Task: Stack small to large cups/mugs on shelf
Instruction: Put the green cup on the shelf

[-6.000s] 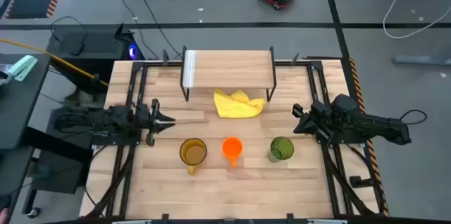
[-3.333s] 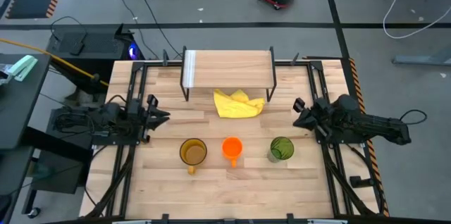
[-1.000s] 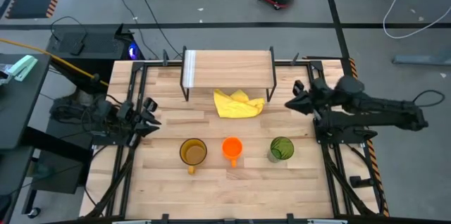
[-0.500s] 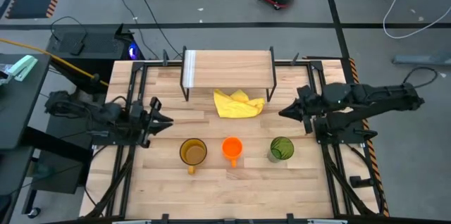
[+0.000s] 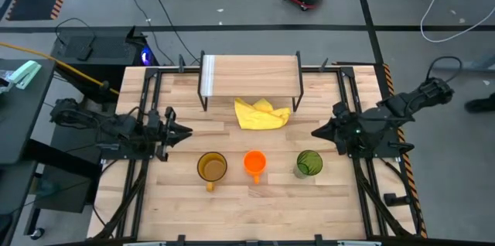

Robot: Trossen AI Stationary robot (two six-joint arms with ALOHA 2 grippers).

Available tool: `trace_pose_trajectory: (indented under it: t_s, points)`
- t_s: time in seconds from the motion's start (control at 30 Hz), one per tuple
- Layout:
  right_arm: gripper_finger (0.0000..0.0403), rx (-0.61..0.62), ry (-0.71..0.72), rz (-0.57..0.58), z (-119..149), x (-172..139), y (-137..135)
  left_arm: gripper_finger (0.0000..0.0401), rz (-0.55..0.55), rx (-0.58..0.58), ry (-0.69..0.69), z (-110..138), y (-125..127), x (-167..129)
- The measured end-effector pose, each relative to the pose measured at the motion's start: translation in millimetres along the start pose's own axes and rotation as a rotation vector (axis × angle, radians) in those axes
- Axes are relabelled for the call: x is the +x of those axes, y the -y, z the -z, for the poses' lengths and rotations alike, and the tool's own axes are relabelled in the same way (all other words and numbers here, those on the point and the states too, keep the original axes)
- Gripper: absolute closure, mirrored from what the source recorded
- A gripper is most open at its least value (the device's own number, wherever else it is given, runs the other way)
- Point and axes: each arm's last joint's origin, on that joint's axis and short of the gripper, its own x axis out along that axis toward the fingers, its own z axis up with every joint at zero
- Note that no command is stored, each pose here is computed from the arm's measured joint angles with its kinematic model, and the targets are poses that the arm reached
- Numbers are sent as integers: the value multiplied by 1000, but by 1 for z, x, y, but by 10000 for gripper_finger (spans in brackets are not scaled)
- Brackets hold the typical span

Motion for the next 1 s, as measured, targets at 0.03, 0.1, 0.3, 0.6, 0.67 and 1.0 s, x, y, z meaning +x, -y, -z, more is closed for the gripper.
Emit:
trace_pose_trajectory:
  t_s: [0.03, 0.1, 0.3, 0.6, 0.67, 1.0]
  points:
    - [395, -8, 0, 15, -3, -1, -5, 328, -1, 2, -4, 0, 0, 0]
    - [396, -25, -20, 50, -8, -2, -13, 327, -2, 3, -12, 1, 0, 0]
    - [395, -29, -171, 258, -8, 10, -31, 330, -5, 6, -32, 3, -1, 0]
    - [379, -36, -341, 475, 2, 37, -44, 327, -11, -12, -59, 6, -1, 0]
    - [376, -17, -378, 472, 5, 41, -46, 326, -13, -22, -69, 7, -1, 0]
    - [348, 64, -433, 499, 11, 48, -47, 333, -30, -39, -123, 13, -3, -1]
